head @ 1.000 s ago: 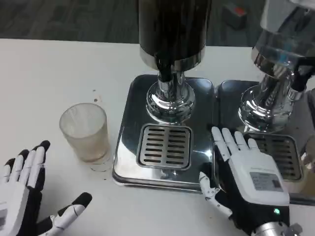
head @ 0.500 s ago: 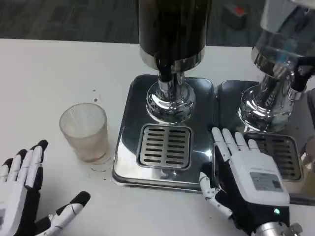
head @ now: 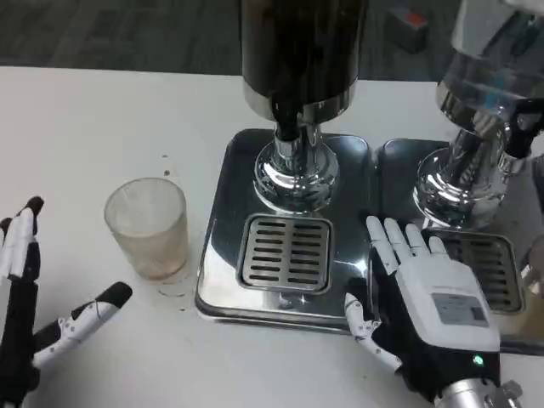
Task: Grasp the cup under the faucet to collect the drink, then remove the cup.
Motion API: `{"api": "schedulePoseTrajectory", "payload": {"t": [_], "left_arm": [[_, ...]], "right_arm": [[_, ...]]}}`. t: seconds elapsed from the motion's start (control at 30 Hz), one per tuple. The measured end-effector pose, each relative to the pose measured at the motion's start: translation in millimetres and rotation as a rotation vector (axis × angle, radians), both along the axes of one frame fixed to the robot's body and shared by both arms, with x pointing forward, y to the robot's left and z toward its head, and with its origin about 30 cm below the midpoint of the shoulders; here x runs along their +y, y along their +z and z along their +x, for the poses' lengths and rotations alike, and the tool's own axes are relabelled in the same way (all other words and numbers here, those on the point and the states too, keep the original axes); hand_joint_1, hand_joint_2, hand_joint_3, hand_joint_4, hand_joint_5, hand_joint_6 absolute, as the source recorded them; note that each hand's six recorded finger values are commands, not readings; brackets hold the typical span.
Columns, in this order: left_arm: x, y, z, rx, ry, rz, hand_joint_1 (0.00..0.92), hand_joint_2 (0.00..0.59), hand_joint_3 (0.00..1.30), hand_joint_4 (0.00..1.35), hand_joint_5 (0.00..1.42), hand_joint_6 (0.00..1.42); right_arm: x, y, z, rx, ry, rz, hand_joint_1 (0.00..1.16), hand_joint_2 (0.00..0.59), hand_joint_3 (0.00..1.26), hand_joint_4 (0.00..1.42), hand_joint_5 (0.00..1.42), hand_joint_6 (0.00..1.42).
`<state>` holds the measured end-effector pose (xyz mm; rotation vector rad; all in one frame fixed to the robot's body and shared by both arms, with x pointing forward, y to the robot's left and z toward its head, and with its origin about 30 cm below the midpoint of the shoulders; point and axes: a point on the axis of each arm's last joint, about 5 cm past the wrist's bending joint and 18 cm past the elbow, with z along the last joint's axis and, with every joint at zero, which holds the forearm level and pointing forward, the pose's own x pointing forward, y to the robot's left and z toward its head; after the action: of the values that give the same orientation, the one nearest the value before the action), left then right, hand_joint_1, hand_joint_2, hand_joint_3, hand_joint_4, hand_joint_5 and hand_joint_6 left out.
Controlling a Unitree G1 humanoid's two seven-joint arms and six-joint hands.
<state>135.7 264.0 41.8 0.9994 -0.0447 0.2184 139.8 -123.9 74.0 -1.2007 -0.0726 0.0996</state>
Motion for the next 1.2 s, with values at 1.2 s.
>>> {"api": "schedulePoseTrajectory", "payload": {"t": [1.2], "left_arm": [[-21.6, -10.7, 74.9, 0.148, -0.167, -0.192, 0.096, 0.001, 0.0, 0.0, 0.18, 0.19]], "right_arm": [[5.9, 1.7, -2.1, 0.01, -0.048, 0.023, 0.17, 0.582, 0.0, 0.0, 0.0, 0.0]]}}
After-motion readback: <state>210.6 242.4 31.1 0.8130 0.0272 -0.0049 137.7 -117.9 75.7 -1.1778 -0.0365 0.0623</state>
